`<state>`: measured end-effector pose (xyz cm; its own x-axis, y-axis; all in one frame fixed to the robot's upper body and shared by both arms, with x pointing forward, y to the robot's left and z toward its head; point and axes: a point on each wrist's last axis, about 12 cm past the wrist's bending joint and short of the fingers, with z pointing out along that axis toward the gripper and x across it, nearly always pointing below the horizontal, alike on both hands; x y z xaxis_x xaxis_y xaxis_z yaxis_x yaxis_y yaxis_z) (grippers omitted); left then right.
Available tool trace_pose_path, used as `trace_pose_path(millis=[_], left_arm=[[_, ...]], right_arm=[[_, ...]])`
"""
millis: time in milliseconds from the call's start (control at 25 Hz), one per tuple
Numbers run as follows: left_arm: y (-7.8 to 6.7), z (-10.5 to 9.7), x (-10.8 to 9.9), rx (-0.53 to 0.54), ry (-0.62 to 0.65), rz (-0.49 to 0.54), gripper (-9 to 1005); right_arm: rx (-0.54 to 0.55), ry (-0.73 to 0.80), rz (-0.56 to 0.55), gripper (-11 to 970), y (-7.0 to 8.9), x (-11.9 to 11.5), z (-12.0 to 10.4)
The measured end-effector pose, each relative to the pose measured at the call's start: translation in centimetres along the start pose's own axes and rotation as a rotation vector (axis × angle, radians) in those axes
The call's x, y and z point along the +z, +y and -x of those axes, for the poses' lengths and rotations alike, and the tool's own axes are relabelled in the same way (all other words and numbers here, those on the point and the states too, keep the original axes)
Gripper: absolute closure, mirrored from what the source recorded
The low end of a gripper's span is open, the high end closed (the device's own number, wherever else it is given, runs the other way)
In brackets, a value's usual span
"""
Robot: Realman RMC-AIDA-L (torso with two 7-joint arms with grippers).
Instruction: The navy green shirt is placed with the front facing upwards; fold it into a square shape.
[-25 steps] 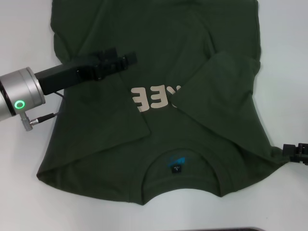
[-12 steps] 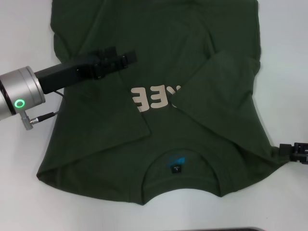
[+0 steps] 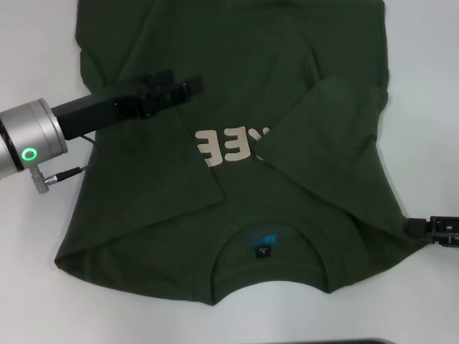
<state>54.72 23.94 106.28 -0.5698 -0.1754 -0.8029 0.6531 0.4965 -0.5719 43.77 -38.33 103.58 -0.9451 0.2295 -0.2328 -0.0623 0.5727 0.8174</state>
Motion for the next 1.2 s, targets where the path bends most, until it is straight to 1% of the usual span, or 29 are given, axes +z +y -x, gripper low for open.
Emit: trace_pose_path(millis=[80,520,640,840,1000,1200], left_arm=[[0.0,0.0,0.0,0.000,0.000,0.000,135],[0.1,0.0,0.0,-0.001,-0.001,0.007,137],[0.1,0.0,0.0,-0.001,-0.001,0.009,137],[0.1,0.1,0.0,-0.002,-0.001,0.008,138],[0.1,0.1,0.0,-0.003,-0.001,0.006,138],[0.1,0.1,-0.2,-0.010,0.000,0.003,139]], right_arm=[[-0.001,0.001,0.000,323,0.0,0.0,0.0],[-0.005,0.030,-0.002,515,0.2,0.4,0.0],[-0.007,0.022,0.001,725,0.2,0.3,0.0],[0.005,-0.052,-0.020,884,-0.5,-1.1,-0.5],[0.012,-0.102,-0.029,884,-1.0,-2.2,-1.1],[0.007,-0.121,-0.036,884,-1.3,-2.8,-1.9]])
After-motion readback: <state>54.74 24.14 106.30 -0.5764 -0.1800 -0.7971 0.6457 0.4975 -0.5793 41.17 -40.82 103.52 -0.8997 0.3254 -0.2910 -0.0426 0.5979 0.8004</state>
